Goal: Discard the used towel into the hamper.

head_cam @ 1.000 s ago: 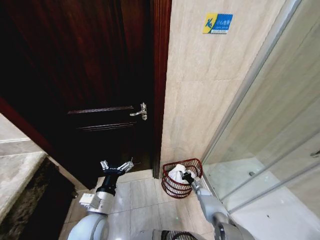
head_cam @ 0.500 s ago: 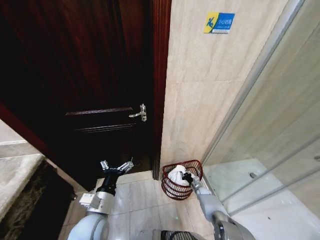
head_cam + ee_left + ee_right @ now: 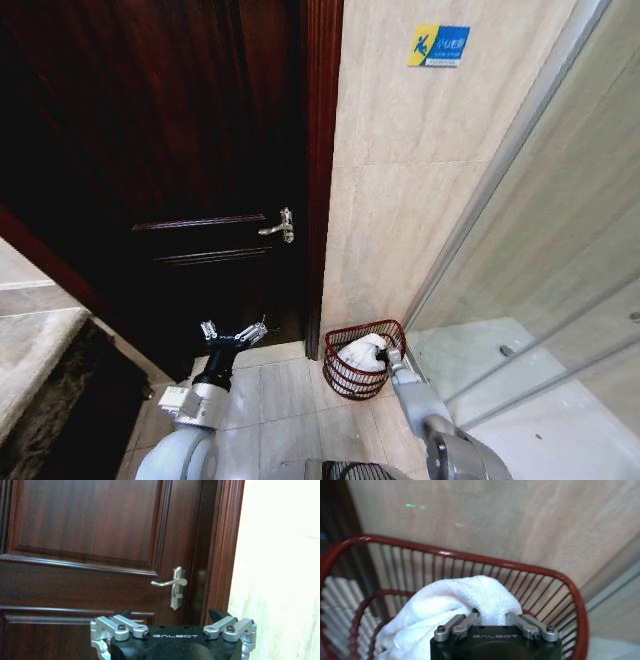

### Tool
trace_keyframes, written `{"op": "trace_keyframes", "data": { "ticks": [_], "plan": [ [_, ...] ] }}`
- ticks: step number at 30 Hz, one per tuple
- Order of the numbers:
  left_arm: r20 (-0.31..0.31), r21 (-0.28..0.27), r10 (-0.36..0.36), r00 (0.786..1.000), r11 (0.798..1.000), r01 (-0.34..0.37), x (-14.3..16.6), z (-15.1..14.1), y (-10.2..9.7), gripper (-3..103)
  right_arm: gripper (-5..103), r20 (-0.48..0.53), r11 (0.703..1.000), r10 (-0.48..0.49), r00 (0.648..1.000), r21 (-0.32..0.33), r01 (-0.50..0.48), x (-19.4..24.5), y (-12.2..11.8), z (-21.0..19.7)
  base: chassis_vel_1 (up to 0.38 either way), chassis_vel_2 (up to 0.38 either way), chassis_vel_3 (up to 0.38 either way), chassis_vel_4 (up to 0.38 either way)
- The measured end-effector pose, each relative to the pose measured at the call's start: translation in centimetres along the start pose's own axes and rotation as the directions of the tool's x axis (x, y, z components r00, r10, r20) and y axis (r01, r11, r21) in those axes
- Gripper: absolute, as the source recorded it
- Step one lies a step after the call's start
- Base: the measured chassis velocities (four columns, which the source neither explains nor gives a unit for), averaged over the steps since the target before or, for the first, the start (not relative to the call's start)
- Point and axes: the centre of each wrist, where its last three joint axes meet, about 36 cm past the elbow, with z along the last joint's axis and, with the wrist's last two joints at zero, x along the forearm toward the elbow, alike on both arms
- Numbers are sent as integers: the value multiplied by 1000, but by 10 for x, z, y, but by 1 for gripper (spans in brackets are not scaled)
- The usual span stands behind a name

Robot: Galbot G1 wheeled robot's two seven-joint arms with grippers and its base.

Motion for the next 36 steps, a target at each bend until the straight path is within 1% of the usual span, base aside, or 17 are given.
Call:
{"op": "trace_keyframes", "data": {
  "ticks": [1, 3, 5, 6, 7, 8, 10, 13, 14, 17, 20, 22, 24, 30, 32, 34, 36],
  "plan": [
    [0, 0, 0, 1000, 1000, 0, 0, 0, 0, 100, 18, 0, 1000, 0, 1000, 0, 0, 0, 0, 0, 0, 0, 0, 0],
    [0, 0, 0, 1000, 1000, 0, 0, 0, 0, 100, 28, 48, 993, -117, 992, -16, 118, 3, 11, 8, 0, 0, 0, 0],
    [0, 0, 0, 1000, 1000, 0, 0, 0, 0, 100, 39, 191, 945, -280, 941, -116, 305, 5, 22, 15, 0, 0, 0, 0],
    [0, 0, 0, 1000, 1000, 0, 0, 0, 0, 100, 39, 191, 945, -280, 941, -116, 305, 5, 22, 15, 0, 0, 0, 0],
    [0, 0, 0, 1000, 1000, 0, 0, 0, 0, 100, 44, 244, 931, -286, 927, -157, 329, 5, 27, 14, 0, 0, 0, 0],
    [0, 0, 0, 1000, 1000, 0, 0, 0, 0, 100, 50, 248, 936, -261, 933, -170, 307, 4, 29, 12, 0, 0, 0, 0],
    [0, 0, 0, 1000, 1000, 0, 0, 0, 0, 100, 50, 235, 947, -232, 944, -167, 274, 3, 28, 10, 0, 0, 0, 0],
    [0, 0, 0, 1000, 1000, 0, 0, 0, 0, 100, 66, 157, 996, -74, 985, -36, 80, 5, 17, 8, 0, 0, 0, 0],
    [0, 0, 0, 1000, 1000, 0, 0, 0, 0, 100, 66, 157, 996, -74, 985, -36, 80, 5, 17, 8, 0, 0, 0, 0],
    [0, 0, 0, 1000, 1000, 0, 0, 0, 0, 100, 83, 111, 985, 83, 990, 143, -98, 12, 4, 18, 0, 0, 0, 0],
    [0, 0, 0, 1000, 1000, 0, 0, 0, 0, 100, 88, 155, 969, 146, 977, 177, -172, 18, 2, 26, 0, 0, 0, 0],
    [0, 0, 0, 1000, 1000, 0, 0, 0, 0, 100, 93, 191, 967, 161, 968, 164, -193, 20, 3, 29, 0, 0, 0, 0],
    [0, 0, 0, 1000, 1000, 0, 0, 0, 0, 100, 99, 280, 969, 195, 940, 96, -229, 28, 5, 30, 0, 0, 0, 0],
    [0, 0, 0, 1000, 1000, 0, 0, 0, 0, 100, 100, 405, 978, 206, 891, -55, -201, 73, -1, 5, 0, 0, 0, 0],
    [0, 0, 1, 1000, 1000, -1, 0, 0, 0, 100, 100, 423, 978, 207, 882, -73, -195, 80, -3, -1, 0, 0, 0, 0],
    [0, 0, 0, 1000, 1000, 0, 0, 0, 0, 100, 100, 475, 974, 219, 853, -153, -164, 123, -9, -36, 0, 0, 0, 0],
    [0, 0, 0, 1000, 1000, 0, 0, 0, 0, 100, 100, 479, 972, 222, 849, -182, -151, 142, -9, -45, 0, 0, 0, 0]
  ]
}}
